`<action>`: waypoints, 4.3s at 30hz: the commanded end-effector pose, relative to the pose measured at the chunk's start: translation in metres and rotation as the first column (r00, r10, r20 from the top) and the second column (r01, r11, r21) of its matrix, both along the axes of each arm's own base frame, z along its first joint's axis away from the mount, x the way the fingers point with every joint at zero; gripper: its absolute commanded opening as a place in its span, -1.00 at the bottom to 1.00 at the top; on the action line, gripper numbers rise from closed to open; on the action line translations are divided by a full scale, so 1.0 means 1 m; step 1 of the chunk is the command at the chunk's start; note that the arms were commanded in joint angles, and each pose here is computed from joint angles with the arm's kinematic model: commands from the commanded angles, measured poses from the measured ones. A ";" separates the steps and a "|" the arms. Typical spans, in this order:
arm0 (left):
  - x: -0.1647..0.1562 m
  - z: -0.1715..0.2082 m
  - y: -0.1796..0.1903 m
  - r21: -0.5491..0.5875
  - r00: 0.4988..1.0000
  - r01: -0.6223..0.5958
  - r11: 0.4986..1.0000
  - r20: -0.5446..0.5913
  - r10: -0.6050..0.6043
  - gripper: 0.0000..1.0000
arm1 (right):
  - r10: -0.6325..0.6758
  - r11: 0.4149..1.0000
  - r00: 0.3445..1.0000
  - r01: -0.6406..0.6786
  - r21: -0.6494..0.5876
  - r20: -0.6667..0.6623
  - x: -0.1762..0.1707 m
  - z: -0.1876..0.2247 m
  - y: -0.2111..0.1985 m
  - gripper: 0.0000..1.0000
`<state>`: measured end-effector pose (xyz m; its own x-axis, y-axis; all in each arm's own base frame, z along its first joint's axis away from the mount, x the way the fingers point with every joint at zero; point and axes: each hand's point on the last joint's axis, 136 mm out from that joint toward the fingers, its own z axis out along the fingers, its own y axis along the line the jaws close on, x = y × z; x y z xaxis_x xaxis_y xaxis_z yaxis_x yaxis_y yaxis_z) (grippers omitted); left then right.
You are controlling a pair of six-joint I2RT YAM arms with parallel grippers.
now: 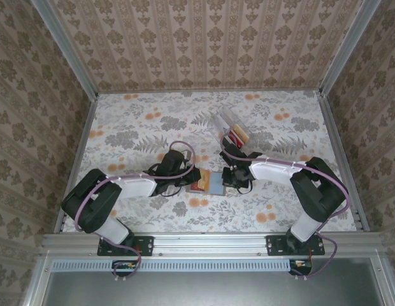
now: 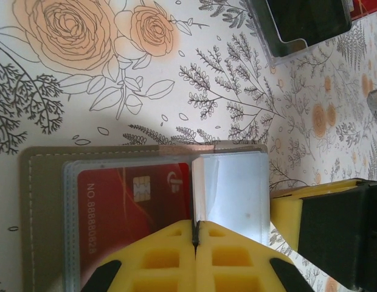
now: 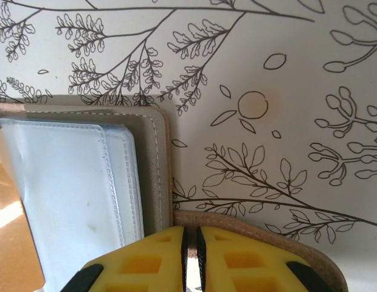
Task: Put the credit cards into the card holder
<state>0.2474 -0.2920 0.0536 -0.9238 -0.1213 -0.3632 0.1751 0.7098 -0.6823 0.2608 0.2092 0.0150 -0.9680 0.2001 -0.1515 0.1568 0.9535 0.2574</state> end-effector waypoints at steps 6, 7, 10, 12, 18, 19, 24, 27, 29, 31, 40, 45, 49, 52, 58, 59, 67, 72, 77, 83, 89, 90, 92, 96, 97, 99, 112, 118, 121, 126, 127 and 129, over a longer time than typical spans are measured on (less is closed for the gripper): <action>0.002 -0.006 0.004 0.053 0.999 0.015 0.998 0.030 -0.017 -0.89 | -0.009 1.000 0.999 0.009 -0.013 -0.038 -0.004 -0.016 -0.002 -0.66; 0.003 -0.006 0.004 0.055 0.999 0.015 0.998 0.030 -0.017 -0.89 | -0.007 1.000 0.999 0.006 -0.012 -0.038 -0.004 -0.017 -0.002 -0.66; 0.001 -0.008 0.006 0.064 0.999 0.015 0.998 0.031 -0.017 -0.89 | -0.007 1.000 0.999 0.007 -0.010 -0.039 -0.004 -0.017 -0.001 -0.66; 0.001 -0.009 0.008 0.069 0.999 0.013 0.998 0.033 -0.015 -0.89 | -0.008 1.000 0.999 0.008 -0.011 -0.044 -0.004 -0.018 -0.001 -0.66; 0.002 -0.001 0.009 0.077 0.998 0.015 0.997 0.052 -0.019 -0.88 | -0.010 1.000 0.999 0.009 -0.010 -0.043 -0.004 -0.019 -0.001 -0.66; 0.002 -0.001 0.009 0.078 0.998 0.015 0.997 0.053 -0.019 -0.88 | -0.010 1.000 0.999 0.010 -0.011 -0.044 -0.004 -0.019 -0.002 -0.67; 0.002 -0.007 0.005 0.063 0.999 0.027 0.998 0.040 -0.029 -0.88 | -0.009 1.000 0.999 0.009 -0.009 -0.044 -0.004 -0.019 -0.001 -0.67; 0.000 -0.011 0.001 0.049 0.999 0.032 0.998 0.027 -0.033 -0.89 | -0.007 1.000 0.999 0.007 -0.009 -0.043 -0.003 -0.019 0.000 -0.66; -0.001 -0.015 -0.002 0.045 0.999 0.035 0.998 0.020 -0.036 -0.88 | -0.007 1.000 0.999 0.007 -0.008 -0.044 -0.003 -0.019 0.000 -0.67; -0.003 -0.016 -0.005 0.037 0.999 0.043 0.998 0.016 -0.044 -0.87 | -0.007 1.000 0.999 0.006 -0.007 -0.044 -0.003 -0.019 0.000 -0.67; -0.009 -0.019 -0.010 0.019 0.999 0.042 0.999 -0.004 -0.042 -0.85 | -0.010 1.000 0.999 0.010 -0.007 -0.045 -0.003 -0.020 0.000 -0.66; -0.011 -0.017 -0.012 0.010 0.998 0.055 0.998 -0.016 -0.054 -0.83 | -0.007 1.000 0.999 0.007 -0.004 -0.045 -0.003 -0.020 0.001 -0.66; -0.017 -0.020 -0.009 0.017 0.997 0.058 0.998 -0.042 -0.057 -0.82 | -0.008 1.000 0.999 0.008 -0.005 -0.044 -0.003 -0.019 0.001 -0.66; -0.020 -0.025 0.000 0.049 0.998 0.036 0.998 -0.058 -0.034 -0.83 | -0.009 1.000 0.999 0.008 -0.007 -0.044 -0.003 -0.020 0.000 -0.66; -0.022 -0.028 0.013 0.097 0.998 0.000 0.995 -0.067 0.007 -0.81 | -0.009 1.000 0.999 0.009 -0.004 -0.045 -0.003 -0.019 0.001 -0.67; -0.022 -0.028 0.013 0.098 0.998 0.003 0.995 -0.068 0.004 -0.80 | -0.007 1.000 0.999 0.007 -0.003 -0.045 -0.003 -0.019 0.001 -0.67; -0.018 -0.028 -0.006 0.053 0.996 0.051 0.997 -0.073 -0.047 -0.75 | -0.006 1.000 0.999 0.006 -0.001 -0.048 -0.003 -0.020 0.002 -0.66; -0.018 -0.025 -0.012 0.042 0.996 0.066 0.997 -0.069 -0.063 -0.71 | -0.005 1.000 0.999 0.005 0.001 -0.048 -0.003 -0.020 0.002 -0.67; -0.018 -0.023 -0.017 0.039 0.995 0.070 0.997 -0.068 -0.067 -0.68 | -0.006 1.000 0.999 0.007 0.013 -0.046 -0.002 -0.019 0.005 -0.67; -0.018 -0.022 -0.026 0.039 0.994 0.084 0.996 -0.068 -0.081 -0.59 | -0.008 0.999 0.999 0.009 0.032 -0.048 -0.002 -0.018 0.008 -0.67; -0.017 -0.018 -0.026 0.075 0.994 0.092 0.993 -0.060 -0.087 -0.51 | -0.007 0.999 0.999 0.009 0.035 -0.051 -0.002 -0.018 0.009 -0.67; -0.017 -0.018 -0.024 0.087 0.995 0.089 0.992 -0.061 -0.084 -0.50 | -0.007 0.999 0.999 0.009 0.035 -0.048 -0.002 -0.018 0.009 -0.67; -0.018 -0.018 -0.021 0.113 0.995 0.084 0.990 -0.065 -0.077 -0.43 | -0.007 0.999 0.999 0.009 0.036 -0.048 -0.002 -0.017 0.008 -0.67; -0.019 -0.015 -0.019 0.146 0.994 0.095 0.985 -0.059 -0.087 -0.41 | -0.007 0.999 0.999 0.009 0.039 -0.046 -0.001 -0.016 0.009 -0.67; -0.020 -0.013 -0.020 0.147 0.994 0.102 0.984 -0.056 -0.095 -0.41 | -0.007 0.999 0.999 0.009 0.038 -0.046 -0.001 -0.016 0.009 -0.67; -0.021 -0.011 -0.024 0.152 0.992 0.122 0.981 -0.052 -0.115 -0.41 | -0.006 0.999 0.999 0.008 0.038 -0.047 -0.002 -0.016 0.009 -0.67; -0.025 -0.004 -0.046 0.141 0.981 0.169 0.975 -0.117 -0.154 -0.30 | -0.020 0.994 0.999 0.025 0.107 -0.047 -0.005 -0.013 0.016 -0.73; -0.026 -0.011 -0.043 0.156 0.980 0.140 0.978 -0.162 -0.114 -0.24 | -0.031 0.991 0.998 0.038 0.126 -0.054 -0.008 -0.014 0.017 -0.74; -0.026 -0.014 -0.037 0.181 0.982 0.111 0.977 -0.172 -0.080 -0.22 | -0.043 0.990 0.997 0.050 0.133 -0.057 -0.010 -0.013 0.017 -0.74; -0.026 -0.017 -0.040 0.168 0.977 0.088 0.982 -0.204 -0.052 -0.15 | -0.053 0.984 0.996 0.064 0.167 -0.069 -0.014 -0.014 0.020 -0.76; -0.026 -0.017 -0.041 0.163 0.976 0.088 0.983 -0.210 -0.053 -0.15 | -0.053 0.983 0.996 0.065 0.173 -0.072 -0.015 -0.015 0.021 -0.77; -0.025 -0.018 -0.043 0.156 0.975 0.082 0.984 -0.219 -0.046 -0.15 | -0.050 0.979 0.996 0.064 0.193 -0.074 -0.016 -0.014 0.025 -0.80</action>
<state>0.2273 -0.3280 0.0377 -0.9765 -0.0048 -0.2157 0.1228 0.8098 -0.5737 0.2650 0.2247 0.0148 -0.9494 0.2868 -0.1278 0.2153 0.8910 0.3998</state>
